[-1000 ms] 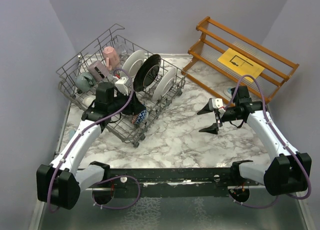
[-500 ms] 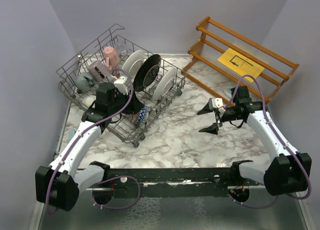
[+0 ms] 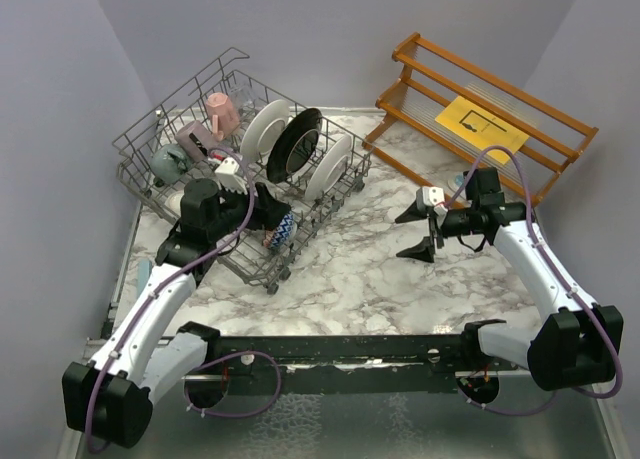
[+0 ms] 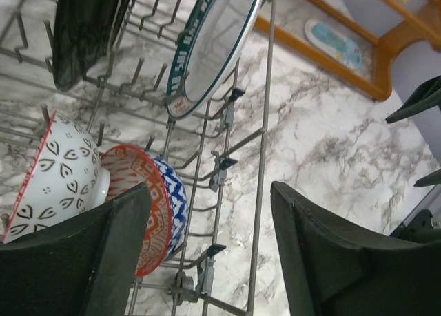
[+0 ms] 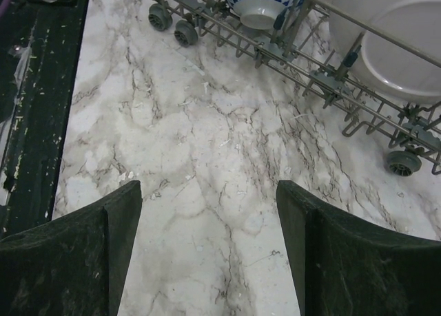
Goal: Load the mixed dishes into the dish rack
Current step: Pick up the bowl from the dish rack.
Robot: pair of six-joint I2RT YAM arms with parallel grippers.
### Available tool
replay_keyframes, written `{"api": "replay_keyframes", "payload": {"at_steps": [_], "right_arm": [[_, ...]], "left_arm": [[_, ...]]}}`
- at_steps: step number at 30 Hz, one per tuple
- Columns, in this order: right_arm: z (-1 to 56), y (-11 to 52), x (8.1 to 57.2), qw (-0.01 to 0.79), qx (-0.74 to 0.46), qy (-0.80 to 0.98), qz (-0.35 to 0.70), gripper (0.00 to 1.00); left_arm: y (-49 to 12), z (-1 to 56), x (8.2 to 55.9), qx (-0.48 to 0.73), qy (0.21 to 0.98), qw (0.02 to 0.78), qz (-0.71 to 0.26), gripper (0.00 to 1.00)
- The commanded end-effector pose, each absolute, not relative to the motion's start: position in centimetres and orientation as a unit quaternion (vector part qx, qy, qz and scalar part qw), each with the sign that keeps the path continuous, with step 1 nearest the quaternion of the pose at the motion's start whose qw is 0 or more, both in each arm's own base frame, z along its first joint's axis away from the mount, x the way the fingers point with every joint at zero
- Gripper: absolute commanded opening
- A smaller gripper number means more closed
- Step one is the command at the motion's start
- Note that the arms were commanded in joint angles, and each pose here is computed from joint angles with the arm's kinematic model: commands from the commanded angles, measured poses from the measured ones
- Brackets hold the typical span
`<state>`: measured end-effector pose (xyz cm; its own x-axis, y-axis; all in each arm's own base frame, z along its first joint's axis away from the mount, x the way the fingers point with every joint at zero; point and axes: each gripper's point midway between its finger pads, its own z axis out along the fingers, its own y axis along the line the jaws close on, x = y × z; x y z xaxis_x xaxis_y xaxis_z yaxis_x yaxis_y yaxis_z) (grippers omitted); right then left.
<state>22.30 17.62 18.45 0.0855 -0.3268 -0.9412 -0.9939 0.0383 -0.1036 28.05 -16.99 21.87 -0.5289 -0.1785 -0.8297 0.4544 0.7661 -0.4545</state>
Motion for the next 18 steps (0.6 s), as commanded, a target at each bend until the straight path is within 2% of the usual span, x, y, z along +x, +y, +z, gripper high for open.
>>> {"api": "replay_keyframes", "payload": {"at_steps": [1, 5, 8, 9, 12, 14, 18], "right_arm": [[18.8, 17.0, 24.0, 0.462, -0.564, 0.592, 0.343, 0.79], [19.3, 16.2, 25.5, 0.473, -0.539, 0.617, 0.323, 0.81], [20.6, 15.8, 26.2, 0.482, -0.524, 0.627, 0.315, 0.82], [21.2, 15.8, 26.4, 0.487, -0.519, 0.629, 0.313, 0.87], [22.3, 15.3, 27.3, 0.502, -0.507, 0.634, 0.298, 0.94], [22.4, 14.8, 27.9, 0.507, -0.491, 0.648, 0.286, 1.0], [22.5, 14.3, 28.6, 0.509, -0.475, 0.663, 0.275, 1.0]], "left_arm": [[-16.3, 25.6, 28.7, 0.061, 0.759, 0.554, -0.336, 0.74], [-16.2, 26.2, 28.3, 0.063, 0.755, 0.558, -0.338, 0.74], [-16.9, 30.0, 27.5, 0.09, 0.718, 0.587, -0.363, 0.75], [-16.9, 31.5, 27.2, 0.096, 0.699, 0.603, -0.371, 0.75], [-16.2, 33.9, 26.7, 0.087, 0.672, 0.638, -0.366, 0.87], [-15.9, 33.1, 26.9, 0.083, 0.688, 0.628, -0.354, 0.88], [-15.2, 28.6, 27.4, 0.084, 0.776, 0.548, -0.3, 0.86]]}}
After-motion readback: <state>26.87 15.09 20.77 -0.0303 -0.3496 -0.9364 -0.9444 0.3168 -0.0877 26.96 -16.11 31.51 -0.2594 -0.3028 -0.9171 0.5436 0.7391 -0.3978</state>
